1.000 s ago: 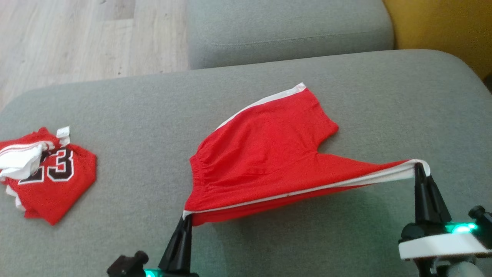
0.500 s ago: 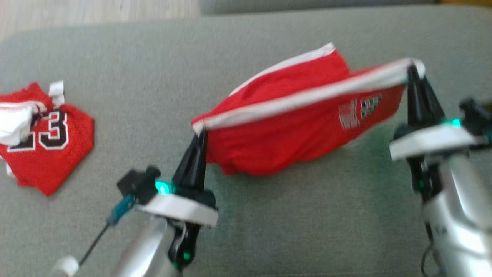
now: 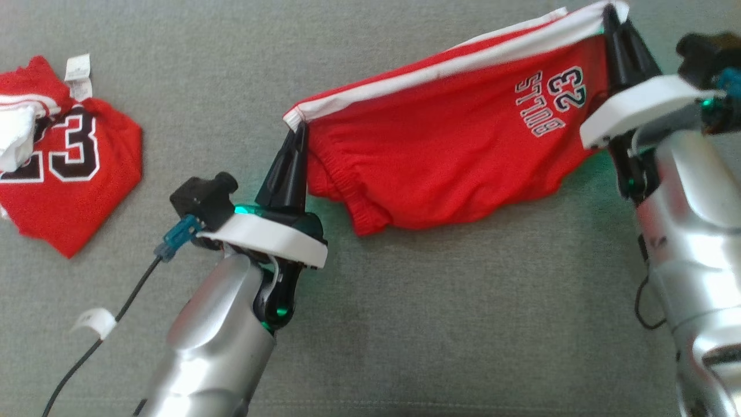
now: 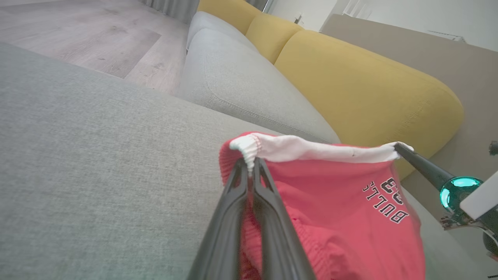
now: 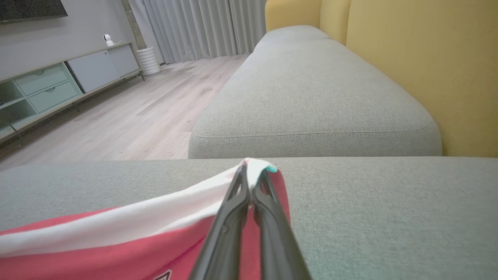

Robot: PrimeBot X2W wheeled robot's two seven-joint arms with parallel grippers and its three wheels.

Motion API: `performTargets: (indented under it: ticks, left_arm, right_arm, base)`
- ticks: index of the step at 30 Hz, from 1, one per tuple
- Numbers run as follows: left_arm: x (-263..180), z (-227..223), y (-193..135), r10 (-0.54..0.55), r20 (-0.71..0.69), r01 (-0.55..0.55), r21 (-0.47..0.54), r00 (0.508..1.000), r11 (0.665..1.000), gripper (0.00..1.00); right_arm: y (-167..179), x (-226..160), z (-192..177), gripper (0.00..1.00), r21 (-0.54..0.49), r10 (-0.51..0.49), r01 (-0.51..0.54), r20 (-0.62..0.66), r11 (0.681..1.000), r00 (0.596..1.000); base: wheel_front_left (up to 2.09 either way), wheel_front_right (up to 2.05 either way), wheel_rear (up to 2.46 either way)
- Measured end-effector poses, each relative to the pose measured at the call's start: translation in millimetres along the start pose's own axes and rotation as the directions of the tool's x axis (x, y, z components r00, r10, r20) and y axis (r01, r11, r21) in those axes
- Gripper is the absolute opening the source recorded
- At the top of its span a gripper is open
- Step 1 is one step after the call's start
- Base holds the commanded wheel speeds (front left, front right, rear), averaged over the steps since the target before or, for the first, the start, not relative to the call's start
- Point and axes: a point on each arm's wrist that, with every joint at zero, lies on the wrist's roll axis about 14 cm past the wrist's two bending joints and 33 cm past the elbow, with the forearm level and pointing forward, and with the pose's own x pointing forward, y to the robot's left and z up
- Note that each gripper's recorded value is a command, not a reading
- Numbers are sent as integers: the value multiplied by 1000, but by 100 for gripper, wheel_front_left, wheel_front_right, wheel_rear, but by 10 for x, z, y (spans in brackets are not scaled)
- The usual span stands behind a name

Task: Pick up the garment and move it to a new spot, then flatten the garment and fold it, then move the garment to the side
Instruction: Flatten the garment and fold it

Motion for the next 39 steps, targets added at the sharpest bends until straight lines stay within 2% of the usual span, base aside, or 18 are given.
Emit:
performTargets:
  ticks: [8,9,10,11,21,28,31,37,38,39]
  left_arm:
    - [39,-63,109,24,-18,-24,-14,1000,1000,0]
    - [42,-71,128,30,-20,-31,-16,999,999,32]
    - [46,-74,145,36,-19,-36,-19,999,999,92]
    - [48,-84,162,40,-23,-40,-15,999,999,100]
    - [-36,-14,327,107,6,-107,46,994,993,100]
    - [-277,-60,436,184,11,-185,95,983,978,100]
    - [-350,-65,451,199,13,-199,100,980,975,100]
    - [-409,15,489,215,38,-218,142,976,966,100]
    - [-416,36,499,220,44,-224,146,975,964,100]
    - [-423,57,506,224,50,-229,153,973,961,100]
  right_arm:
    - [-30,200,-86,1,-20,-8,7,-33,1000,999]
    - [-40,210,-86,51,-21,-10,9,-32,1000,999]
    - [-49,216,-84,100,-21,-12,11,-29,1000,1000]
    - [-56,222,-91,100,-21,-14,13,-33,1000,999]
    - [-100,143,-136,100,-73,-9,5,-58,997,998]
    - [-224,-133,-591,100,-95,-41,21,-213,995,976]
    - [-211,-244,-835,100,-85,-46,20,-314,996,948]
    - [-89,-232,-904,100,-14,-26,23,-369,1000,929]
    - [-69,-230,-903,90,-6,-22,22,-374,1000,927]
    - [-36,-227,-894,47,8,-14,19,-374,1000,927]
  base:
    - [0,0,0]
    - [0,0,0]
    - [0,0,0]
    - [0,0,0]
    - [0,0,0]
    - [0,0,0]
    - [0,0,0]
    - [0,0,0]
    - [0,0,0]
    - [0,0,0]
